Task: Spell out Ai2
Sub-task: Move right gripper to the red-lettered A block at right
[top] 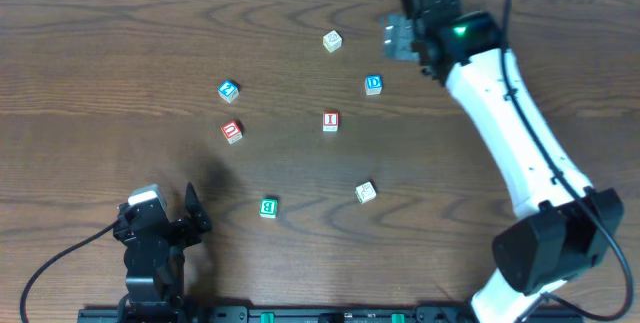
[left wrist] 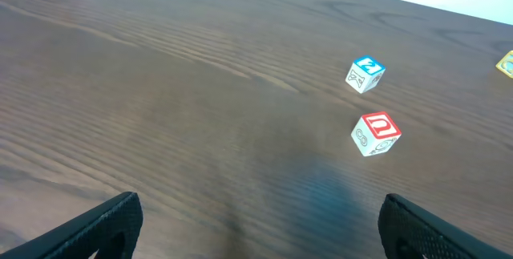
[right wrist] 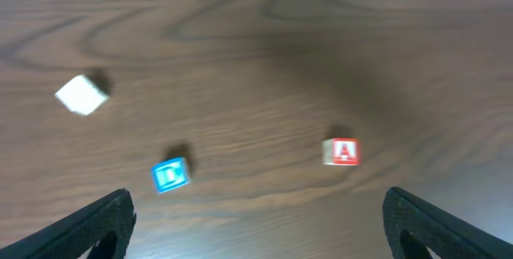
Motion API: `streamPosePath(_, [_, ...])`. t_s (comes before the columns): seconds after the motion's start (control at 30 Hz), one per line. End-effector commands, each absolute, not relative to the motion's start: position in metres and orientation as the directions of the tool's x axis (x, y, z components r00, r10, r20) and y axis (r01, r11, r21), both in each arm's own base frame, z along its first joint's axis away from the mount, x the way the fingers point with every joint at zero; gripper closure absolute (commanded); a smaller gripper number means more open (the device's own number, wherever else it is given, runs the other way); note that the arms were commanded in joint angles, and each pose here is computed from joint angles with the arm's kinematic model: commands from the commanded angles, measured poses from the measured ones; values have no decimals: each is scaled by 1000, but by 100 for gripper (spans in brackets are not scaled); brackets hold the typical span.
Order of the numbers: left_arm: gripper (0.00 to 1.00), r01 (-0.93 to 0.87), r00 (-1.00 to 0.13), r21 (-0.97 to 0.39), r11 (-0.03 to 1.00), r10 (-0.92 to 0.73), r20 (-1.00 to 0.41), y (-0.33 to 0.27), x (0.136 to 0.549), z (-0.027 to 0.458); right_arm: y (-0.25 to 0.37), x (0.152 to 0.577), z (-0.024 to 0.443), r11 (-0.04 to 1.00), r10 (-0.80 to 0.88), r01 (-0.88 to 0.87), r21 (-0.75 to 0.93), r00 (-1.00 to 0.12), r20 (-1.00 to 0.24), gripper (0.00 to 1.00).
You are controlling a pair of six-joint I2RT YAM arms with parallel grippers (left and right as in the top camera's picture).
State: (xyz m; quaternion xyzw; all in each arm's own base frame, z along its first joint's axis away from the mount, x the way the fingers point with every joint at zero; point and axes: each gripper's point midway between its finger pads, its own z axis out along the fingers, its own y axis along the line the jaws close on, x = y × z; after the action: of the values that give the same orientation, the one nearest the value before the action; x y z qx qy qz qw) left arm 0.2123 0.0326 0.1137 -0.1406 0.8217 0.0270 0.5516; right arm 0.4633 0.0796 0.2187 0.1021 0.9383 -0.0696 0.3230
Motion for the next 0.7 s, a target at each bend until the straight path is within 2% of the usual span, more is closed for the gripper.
streamPosePath(0.0, [5,-274,-369,-83,958,-184,-911,36,211,105,64,468,205,966,184,254,-38,-789,-586,1])
streamPosePath(0.13, [5,-274,-369,-83,958,-184,-911,36,211,105,57,478,195,966,227,256,29,-792,-567,1])
streamPosePath(0.47, [5,-274,-369,-83,958,-184,-911,36,211,105,54,499,150,962,235,272,10,-813,-532,1])
streamPosePath(0.67, [5,-274,-369,-83,958,-184,-911,36,211,105,55,505,147,962,237,272,15,-807,-541,1])
